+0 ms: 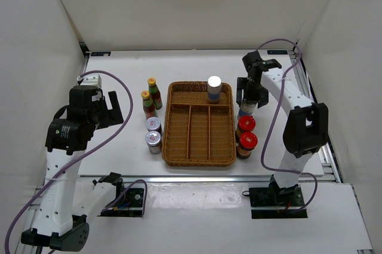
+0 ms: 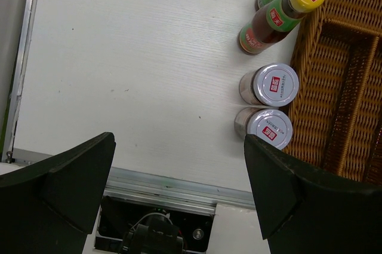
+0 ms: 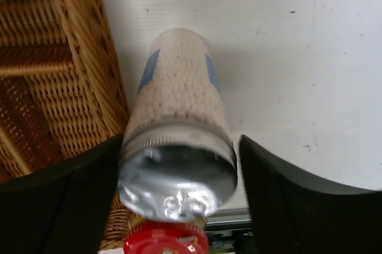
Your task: Organize the condiment bottles
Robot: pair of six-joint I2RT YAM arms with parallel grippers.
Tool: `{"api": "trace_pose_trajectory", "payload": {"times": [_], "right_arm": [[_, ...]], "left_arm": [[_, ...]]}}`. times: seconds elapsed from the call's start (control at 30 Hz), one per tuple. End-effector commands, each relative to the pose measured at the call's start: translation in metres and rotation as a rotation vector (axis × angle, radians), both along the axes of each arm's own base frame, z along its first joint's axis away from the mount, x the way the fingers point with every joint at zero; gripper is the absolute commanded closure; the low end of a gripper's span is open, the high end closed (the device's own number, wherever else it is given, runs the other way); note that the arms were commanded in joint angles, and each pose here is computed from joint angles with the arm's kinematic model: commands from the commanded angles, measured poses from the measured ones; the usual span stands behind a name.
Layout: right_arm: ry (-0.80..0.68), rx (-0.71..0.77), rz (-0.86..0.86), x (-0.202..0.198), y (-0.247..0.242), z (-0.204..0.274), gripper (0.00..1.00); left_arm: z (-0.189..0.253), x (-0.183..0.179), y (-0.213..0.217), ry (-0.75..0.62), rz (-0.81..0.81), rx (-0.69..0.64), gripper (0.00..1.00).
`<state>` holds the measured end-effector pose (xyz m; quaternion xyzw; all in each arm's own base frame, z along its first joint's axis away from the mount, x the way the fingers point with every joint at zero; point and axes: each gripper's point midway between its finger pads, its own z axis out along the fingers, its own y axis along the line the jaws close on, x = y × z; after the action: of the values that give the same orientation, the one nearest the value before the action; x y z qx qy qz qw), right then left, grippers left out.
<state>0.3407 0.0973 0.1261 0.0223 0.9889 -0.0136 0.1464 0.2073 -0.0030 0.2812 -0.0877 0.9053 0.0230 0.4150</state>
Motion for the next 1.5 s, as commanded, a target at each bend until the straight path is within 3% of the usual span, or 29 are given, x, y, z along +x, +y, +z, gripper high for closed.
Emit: {"api": "trace_pose_trajectory", "payload": {"times": [0.0, 0.13, 0.17, 0.37, 0.47, 0.57, 0.67, 0.8, 0.97, 1.33, 1.47], "right_arm": [[0.009, 0.024, -0.007, 0.009, 0.002, -0.013, 0.24], [0.015, 0.012, -0.031, 0.008, -0.004, -0.007, 0.43], [-0.005, 0.004, -0.058, 0.01, -0.009, 0.001, 0.52], [-0.256, -0.056, -0.131, 0.046, -0.025, 0.092, 0.76], [-0.401, -0.013, -0.144, 0.065, -0.018, 0.144, 0.9], [-0.557, 0.041, -0.052, 0.08, 0.009, 0.192, 0.97], [-0.649, 0.167, 0.093, 0.09, 0.057, 0.223, 0.98], [-0.662, 0.257, 0.318, 0.086, 0.125, 0.238, 1.0], [-0.554, 0.217, 0.558, 0.07, 0.2, 0.199, 1.0], [-0.433, 0.198, 0.647, 0.06, 0.257, 0.133, 1.0], [-0.395, 0.136, 0.607, 0.067, 0.257, 0.104, 0.92]], "left_arm": [[0.0, -0.002, -0.002, -0.013, -0.012, -0.007, 0.0], [0.0, -0.002, 0.001, -0.015, 0.002, 0.006, 0.0], [0.002, -0.003, 0.001, -0.024, 0.002, 0.004, 0.0], [0.001, -0.005, 0.002, -0.024, 0.002, 0.004, 0.0], [0.001, -0.005, 0.002, -0.024, 0.002, 0.004, 0.0], [0.001, -0.005, 0.002, -0.024, 0.002, 0.004, 0.0], [0.0, -0.005, 0.0, -0.024, 0.001, -0.009, 0.0], [-0.003, -0.005, 0.0, -0.015, 0.001, -0.007, 0.0], [-0.001, -0.007, 0.0, -0.025, 0.001, -0.009, 0.0], [0.003, -0.01, 0.006, -0.036, 0.016, 0.014, 0.0], [0.001, -0.016, 0.008, -0.025, 0.023, 0.022, 0.0]]}}
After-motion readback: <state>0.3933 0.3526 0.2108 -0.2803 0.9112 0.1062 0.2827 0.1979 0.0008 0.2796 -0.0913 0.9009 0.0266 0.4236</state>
